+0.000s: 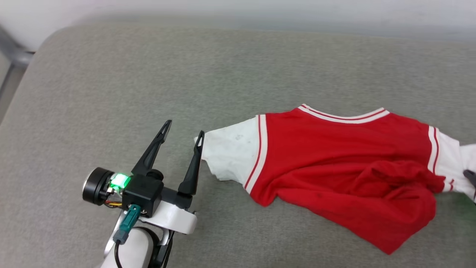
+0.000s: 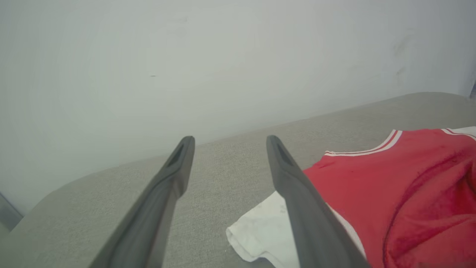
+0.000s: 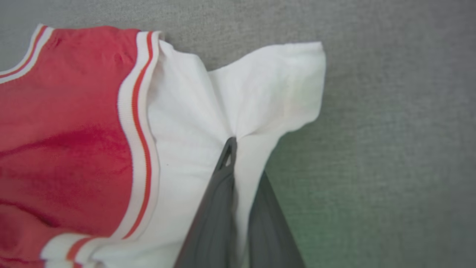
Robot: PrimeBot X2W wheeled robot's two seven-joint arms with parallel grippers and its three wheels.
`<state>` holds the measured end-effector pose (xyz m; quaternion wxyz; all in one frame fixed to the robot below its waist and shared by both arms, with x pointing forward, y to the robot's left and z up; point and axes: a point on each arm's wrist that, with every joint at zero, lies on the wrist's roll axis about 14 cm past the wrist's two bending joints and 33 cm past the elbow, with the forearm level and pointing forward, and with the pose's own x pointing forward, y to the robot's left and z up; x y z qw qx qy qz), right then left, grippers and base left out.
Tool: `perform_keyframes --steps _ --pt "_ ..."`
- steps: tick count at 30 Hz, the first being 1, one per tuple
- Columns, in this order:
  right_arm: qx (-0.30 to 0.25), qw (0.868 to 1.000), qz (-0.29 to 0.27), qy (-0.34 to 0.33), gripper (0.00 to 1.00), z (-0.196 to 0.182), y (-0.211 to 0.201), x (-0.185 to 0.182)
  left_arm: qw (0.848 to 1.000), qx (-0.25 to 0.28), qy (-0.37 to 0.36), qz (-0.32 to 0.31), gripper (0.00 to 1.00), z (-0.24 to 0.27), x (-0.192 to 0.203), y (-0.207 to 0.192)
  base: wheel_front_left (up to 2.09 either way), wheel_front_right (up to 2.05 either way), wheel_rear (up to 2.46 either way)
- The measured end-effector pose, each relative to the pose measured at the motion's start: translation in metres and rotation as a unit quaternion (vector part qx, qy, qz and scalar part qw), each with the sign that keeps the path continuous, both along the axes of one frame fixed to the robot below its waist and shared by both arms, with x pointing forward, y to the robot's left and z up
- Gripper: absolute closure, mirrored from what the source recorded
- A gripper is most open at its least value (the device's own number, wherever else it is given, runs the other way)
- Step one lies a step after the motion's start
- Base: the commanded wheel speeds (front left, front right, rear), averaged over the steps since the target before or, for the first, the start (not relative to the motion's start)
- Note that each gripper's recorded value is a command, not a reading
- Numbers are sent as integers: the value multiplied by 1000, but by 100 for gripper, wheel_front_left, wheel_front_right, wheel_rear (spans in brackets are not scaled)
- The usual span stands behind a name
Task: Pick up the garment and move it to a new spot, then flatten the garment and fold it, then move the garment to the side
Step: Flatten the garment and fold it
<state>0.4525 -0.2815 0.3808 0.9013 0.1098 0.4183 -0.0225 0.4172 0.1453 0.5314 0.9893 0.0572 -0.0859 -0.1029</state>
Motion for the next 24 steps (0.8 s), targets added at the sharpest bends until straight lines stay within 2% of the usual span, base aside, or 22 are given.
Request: perform_keyframes --steps 5,6,7,11,15,19,24 --pt "-4 999 -48 -4 100 -5 -28 -27 1000 -6 7 -16 0 -4 2 -9 0 0 0" --pt "-4 999 -52 -2 73 -6 -29 -31 1000 -6 9 -18 0 -6 3 -11 0 0 0" --pt "-6 998 -54 -10 0 -5 -30 -31 1000 -6 12 -21 0 -7 3 -12 0 0 0" --pt "-6 996 -70 -62 0 7 -33 -27 999 -15 17 -24 0 -9 5 -14 0 0 0" --pt "-20 984 -52 -168 0 49 -26 -8 999 -47 17 -22 0 -6 5 -15 0 0 0" --pt "-42 963 -23 -267 0 92 -20 -3 998 -62 7 -22 0 2 6 -15 0 0 0" --pt "-51 927 -5 -372 0 133 -9 -13 997 -70 -2 -24 0 9 2 -18 0 0 0"
